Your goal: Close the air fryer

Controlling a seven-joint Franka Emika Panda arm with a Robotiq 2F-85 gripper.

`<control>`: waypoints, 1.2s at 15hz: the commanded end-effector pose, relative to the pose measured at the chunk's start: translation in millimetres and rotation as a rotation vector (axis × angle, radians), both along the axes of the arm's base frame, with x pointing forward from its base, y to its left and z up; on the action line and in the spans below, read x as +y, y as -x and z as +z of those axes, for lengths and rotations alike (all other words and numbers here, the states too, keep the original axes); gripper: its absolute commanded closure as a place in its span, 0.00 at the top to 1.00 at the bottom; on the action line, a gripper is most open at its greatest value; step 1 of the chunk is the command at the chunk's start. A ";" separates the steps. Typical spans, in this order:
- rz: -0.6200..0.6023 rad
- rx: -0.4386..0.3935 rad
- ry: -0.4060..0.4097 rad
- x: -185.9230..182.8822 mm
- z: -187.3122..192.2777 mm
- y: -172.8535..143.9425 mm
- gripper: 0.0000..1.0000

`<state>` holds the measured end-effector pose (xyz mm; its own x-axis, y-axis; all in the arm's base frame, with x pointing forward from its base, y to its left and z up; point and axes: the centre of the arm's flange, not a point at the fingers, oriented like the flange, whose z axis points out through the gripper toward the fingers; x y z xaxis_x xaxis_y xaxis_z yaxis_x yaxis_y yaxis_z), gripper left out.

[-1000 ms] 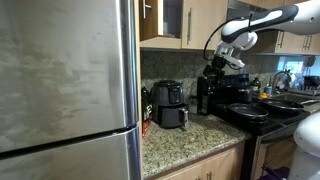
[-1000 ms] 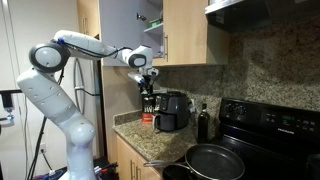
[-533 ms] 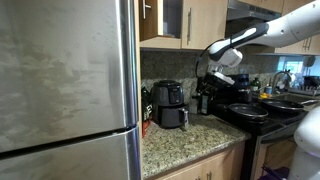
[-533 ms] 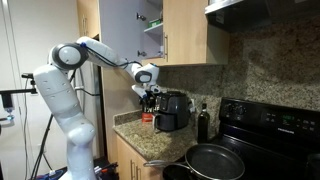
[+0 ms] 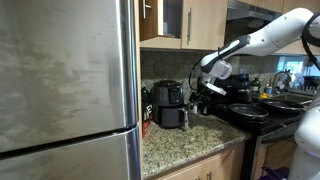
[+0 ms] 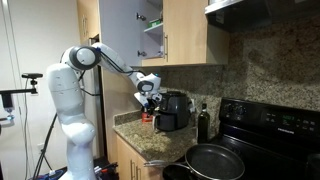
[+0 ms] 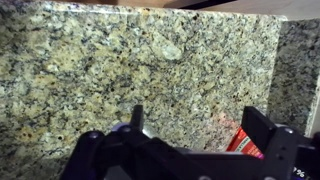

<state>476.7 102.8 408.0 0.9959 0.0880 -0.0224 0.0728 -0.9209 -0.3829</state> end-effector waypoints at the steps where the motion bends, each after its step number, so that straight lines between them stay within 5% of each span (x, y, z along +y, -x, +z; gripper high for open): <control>1: 0.023 -0.101 0.027 27.6 -37.1 -22.6 1.00; 10: 0.045 -0.512 0.246 59.6 -83.0 -63.5 1.00; 11: 0.050 -0.463 0.203 56.9 -75.6 -57.4 1.00; 18: 0.029 -0.612 0.201 67.1 -74.8 -93.3 1.00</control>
<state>545.9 163.3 333.1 0.8677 0.1788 0.4639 0.2455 -0.9655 -0.0871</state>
